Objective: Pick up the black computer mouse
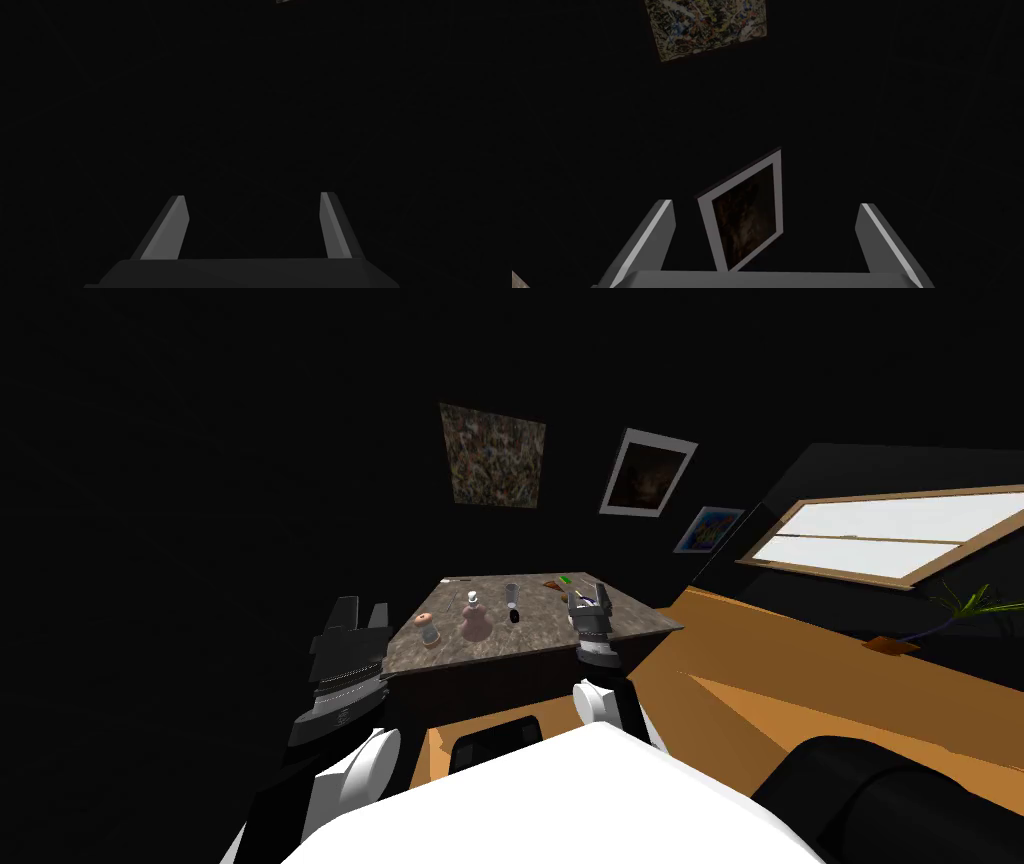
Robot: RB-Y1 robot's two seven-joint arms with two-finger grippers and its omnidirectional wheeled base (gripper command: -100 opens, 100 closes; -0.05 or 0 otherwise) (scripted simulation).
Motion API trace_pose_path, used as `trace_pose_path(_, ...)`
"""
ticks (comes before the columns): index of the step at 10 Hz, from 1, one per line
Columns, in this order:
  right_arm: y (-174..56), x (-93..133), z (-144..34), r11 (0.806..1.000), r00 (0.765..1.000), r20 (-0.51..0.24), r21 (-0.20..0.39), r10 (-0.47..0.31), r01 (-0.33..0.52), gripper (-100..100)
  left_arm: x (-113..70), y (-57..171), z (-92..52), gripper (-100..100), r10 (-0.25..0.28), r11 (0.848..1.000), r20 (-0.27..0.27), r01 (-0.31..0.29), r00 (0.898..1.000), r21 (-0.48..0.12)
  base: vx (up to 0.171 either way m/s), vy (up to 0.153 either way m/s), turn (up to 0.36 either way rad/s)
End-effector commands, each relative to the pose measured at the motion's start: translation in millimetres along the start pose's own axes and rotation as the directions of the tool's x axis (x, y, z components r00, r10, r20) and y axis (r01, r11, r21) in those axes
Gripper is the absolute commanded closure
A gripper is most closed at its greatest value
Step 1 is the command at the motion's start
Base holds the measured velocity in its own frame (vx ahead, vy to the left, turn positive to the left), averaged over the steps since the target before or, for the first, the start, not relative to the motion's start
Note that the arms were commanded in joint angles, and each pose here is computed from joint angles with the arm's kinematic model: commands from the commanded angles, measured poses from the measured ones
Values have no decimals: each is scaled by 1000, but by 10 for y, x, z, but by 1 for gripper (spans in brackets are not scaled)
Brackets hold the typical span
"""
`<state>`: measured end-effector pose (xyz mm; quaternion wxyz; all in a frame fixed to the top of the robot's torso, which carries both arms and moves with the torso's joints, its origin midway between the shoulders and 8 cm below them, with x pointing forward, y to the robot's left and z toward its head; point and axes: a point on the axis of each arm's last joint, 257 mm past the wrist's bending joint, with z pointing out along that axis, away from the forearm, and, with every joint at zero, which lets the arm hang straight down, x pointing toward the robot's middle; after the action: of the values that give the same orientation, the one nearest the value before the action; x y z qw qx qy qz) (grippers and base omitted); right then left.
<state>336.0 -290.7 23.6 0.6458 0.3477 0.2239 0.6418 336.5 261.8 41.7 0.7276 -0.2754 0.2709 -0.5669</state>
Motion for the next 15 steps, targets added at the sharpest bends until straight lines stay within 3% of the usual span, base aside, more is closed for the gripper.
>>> trace_pose_path(1,-119,45,10,999,999,-35,30,-13,14,-100,0,0,0,0,0,1000,0,0,1000,0,2,-6,148)
trace_pose_path(4,-409,110,27,994,995,-93,98,-38,47,-100,0,0,0,0,0,1000,0,0,1000,0,5,-27,177)
trace_pose_path(7,-827,157,48,976,984,-160,188,-78,108,-100,0,0,0,0,0,1000,0,0,1000,0,-2,-29,212)
trace_pose_path(9,-1148,167,65,954,971,-211,250,-115,167,-100,0,0,0,0,0,1000,0,0,1000,0,-11,-28,282)
trace_pose_path(10,-1182,157,52,951,971,-211,260,-115,169,-100,0,0,0,0,0,1000,0,0,1000,0,-8,-22,87)
trace_pose_path(13,-1556,127,59,911,949,-269,329,-161,248,-100,0,0,0,0,0,1000,0,0,1000,0,-14,-14,195)
trace_pose_path(14,-1733,103,69,887,935,-301,357,-187,293,-100,0,0,0,0,0,1000,0,0,1000,0,-16,-7,203)
trace_pose_path(15,-1750,96,61,885,935,-301,362,-187,294,-100,0,0,0,0,0,1000,0,0,1000,0,-11,-10,97)
